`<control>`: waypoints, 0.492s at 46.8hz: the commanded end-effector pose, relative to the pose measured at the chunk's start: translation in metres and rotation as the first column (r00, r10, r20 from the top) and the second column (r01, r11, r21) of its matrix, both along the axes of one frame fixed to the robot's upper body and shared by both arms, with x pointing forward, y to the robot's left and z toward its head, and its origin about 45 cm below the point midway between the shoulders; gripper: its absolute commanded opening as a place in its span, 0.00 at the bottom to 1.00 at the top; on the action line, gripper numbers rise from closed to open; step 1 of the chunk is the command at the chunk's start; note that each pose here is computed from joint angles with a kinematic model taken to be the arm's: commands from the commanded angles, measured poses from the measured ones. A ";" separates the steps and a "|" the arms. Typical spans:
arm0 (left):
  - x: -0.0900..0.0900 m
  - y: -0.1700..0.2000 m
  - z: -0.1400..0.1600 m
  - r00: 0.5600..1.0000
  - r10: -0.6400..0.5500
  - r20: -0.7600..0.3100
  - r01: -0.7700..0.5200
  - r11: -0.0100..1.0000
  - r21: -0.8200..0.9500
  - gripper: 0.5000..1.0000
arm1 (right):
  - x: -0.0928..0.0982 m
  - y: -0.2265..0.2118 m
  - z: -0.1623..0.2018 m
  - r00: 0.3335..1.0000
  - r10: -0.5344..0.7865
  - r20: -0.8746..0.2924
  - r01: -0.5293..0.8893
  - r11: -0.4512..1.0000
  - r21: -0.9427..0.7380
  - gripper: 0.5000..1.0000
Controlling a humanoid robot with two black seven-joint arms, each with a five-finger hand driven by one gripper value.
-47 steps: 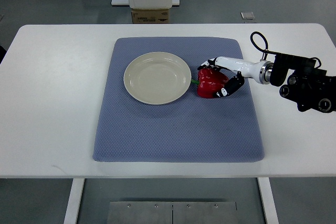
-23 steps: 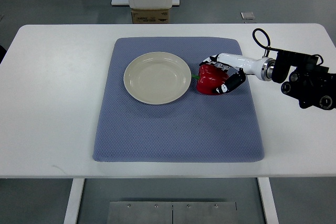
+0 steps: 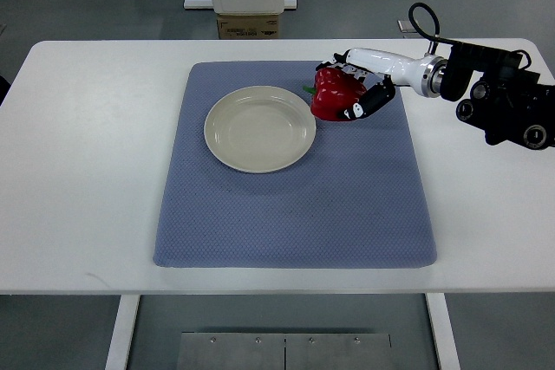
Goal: Place red pepper on plate with right hand
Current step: 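Lift the pepper and carry it onto the cream plate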
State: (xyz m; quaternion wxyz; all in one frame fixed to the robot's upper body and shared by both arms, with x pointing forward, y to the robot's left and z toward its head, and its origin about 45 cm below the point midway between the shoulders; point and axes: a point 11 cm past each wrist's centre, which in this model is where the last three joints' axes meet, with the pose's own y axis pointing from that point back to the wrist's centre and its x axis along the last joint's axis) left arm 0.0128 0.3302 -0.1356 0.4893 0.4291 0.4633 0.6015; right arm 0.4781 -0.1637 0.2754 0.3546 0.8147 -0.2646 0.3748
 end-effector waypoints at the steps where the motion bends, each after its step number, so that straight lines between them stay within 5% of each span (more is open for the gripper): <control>1: 0.000 0.000 0.000 1.000 0.001 0.001 -0.001 1.000 0.000 1.00 | 0.000 0.013 0.005 1.000 0.015 0.005 -0.015 1.000 0.007 0.00; 23: 0.000 0.000 0.000 1.000 0.001 0.001 -0.001 1.000 0.000 1.00 | -0.011 0.105 0.001 0.995 0.099 -0.009 -0.099 0.995 0.030 0.00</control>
